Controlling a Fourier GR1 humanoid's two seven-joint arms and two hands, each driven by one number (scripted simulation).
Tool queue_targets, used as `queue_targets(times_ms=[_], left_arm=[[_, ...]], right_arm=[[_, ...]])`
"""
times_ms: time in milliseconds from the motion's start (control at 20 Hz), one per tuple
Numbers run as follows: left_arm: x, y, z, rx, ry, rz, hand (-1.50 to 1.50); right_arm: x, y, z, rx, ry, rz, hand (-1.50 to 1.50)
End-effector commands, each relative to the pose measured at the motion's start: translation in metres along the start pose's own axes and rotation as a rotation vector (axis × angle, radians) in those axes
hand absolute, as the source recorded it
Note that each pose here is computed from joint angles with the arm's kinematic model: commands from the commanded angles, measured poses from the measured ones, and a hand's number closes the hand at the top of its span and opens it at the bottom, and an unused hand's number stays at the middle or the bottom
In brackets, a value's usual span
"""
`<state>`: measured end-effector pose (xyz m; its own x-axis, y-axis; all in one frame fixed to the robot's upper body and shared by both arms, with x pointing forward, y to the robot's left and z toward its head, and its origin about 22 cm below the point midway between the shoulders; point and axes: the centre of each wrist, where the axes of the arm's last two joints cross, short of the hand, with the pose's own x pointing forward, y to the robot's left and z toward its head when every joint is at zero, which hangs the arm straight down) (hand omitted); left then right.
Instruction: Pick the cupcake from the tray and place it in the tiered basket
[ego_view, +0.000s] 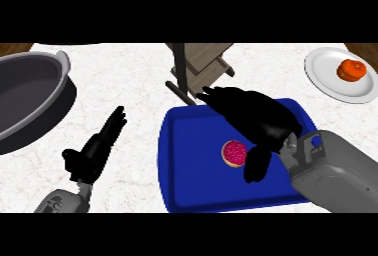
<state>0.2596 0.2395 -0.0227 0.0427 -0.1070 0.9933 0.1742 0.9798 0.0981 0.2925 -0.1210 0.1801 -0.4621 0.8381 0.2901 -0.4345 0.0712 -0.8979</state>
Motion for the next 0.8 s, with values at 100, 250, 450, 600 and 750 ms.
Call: queue_targets(times_ms=[100, 250, 450, 600, 750], left_arm=[[0.010, -0.002, -0.004, -0.016, 0.000, 0.015, 0.00], [0.003, 0.009, -0.010, -0.004, -0.014, -0.006, 0.00], [-0.002, 0.018, 0.011, -0.009, -0.022, -0.011, 0.00], [0.004, -0.004, -0.004, -0.009, -0.027, -0.004, 0.00], [0.009, 0.007, -0.008, 0.007, -0.017, -0.021, 0.00]], right_arm=[[0.048, -0.006, 0.032, 0.126, 0.082, 0.160, -1.50], [0.045, 0.008, 0.044, 0.129, 0.131, 0.139, -1.50], [0.055, 0.007, 0.056, 0.100, 0.163, 0.129, -1.50], [0.066, 0.018, 0.048, 0.011, 0.198, 0.115, -1.50], [0.044, 0.038, 0.027, 0.054, 0.290, 0.210, -1.50]])
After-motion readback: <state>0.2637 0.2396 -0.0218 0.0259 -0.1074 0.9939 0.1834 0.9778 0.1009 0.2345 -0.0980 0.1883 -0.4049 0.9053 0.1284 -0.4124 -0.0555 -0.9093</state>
